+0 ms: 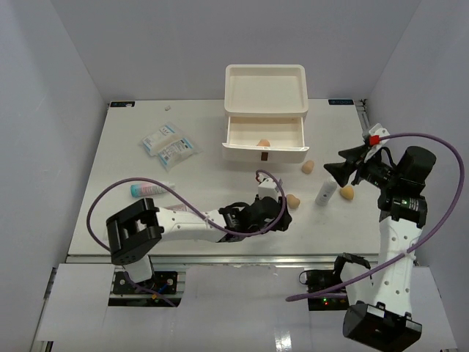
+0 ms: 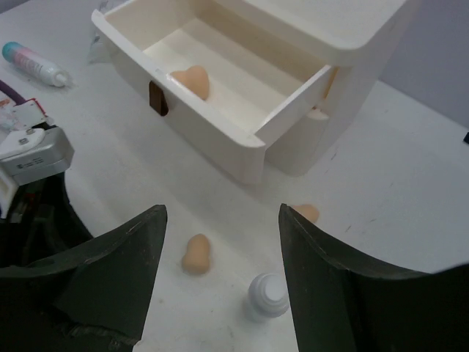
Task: Organize the makeup
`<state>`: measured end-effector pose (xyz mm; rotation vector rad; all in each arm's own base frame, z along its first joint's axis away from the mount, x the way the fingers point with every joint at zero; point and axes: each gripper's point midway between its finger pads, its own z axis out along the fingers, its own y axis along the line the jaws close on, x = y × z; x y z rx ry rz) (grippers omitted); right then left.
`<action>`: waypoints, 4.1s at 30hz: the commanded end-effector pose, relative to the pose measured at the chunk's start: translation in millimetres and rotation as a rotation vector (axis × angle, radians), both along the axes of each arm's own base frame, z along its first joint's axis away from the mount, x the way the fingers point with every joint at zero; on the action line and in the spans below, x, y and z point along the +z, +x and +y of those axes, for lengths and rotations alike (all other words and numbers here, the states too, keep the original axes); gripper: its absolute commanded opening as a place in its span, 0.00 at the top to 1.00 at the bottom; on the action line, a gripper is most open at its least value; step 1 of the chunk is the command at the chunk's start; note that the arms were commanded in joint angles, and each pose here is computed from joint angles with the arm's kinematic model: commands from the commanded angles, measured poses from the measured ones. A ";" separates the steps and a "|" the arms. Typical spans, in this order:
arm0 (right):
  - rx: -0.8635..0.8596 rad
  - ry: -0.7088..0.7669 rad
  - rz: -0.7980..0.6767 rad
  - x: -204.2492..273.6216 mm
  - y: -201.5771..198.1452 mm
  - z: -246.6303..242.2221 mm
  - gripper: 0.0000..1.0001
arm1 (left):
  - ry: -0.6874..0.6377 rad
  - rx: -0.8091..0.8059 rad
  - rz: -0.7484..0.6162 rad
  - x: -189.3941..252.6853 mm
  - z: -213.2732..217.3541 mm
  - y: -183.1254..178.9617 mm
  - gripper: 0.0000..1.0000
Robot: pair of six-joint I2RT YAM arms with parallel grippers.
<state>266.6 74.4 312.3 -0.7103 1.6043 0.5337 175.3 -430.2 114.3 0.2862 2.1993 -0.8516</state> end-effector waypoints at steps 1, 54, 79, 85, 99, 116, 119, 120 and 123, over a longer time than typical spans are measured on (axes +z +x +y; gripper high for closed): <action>0.009 0.108 0.113 -41.2 -19.8 -13.2 0.31 | -0.044 0.218 0.030 3.5 -18.2 28.5 0.33; -0.020 0.210 0.164 -81.8 -34.3 -28.8 0.32 | 0.012 0.013 -0.127 71.0 16.7 14.0 1.00; -0.005 0.150 0.141 -91.4 -37.1 -29.2 0.30 | -0.084 0.216 -0.178 189.1 97.4 207.1 0.92; -0.065 0.049 0.146 -86.4 -30.5 -43.7 0.29 | -0.051 0.224 -0.168 178.7 105.3 217.4 0.61; -0.220 -0.044 0.387 -115.4 -18.8 -94.9 0.28 | -0.071 0.141 -0.428 244.8 160.0 160.4 0.17; -0.465 -0.035 0.764 -207.7 28.2 -147.0 0.24 | -0.048 0.255 -0.737 222.4 257.4 87.8 0.09; -0.484 -0.067 0.792 -219.7 41.3 -149.2 0.27 | -0.054 0.262 -0.747 225.5 259.9 85.6 0.09; -0.486 -0.091 0.792 -223.4 45.3 -148.3 0.27 | -0.055 0.262 -0.749 225.9 260.4 85.1 0.09; -0.522 -0.149 0.771 -229.4 58.9 -154.9 0.27 | -0.059 0.261 -0.752 227.4 261.0 83.6 0.09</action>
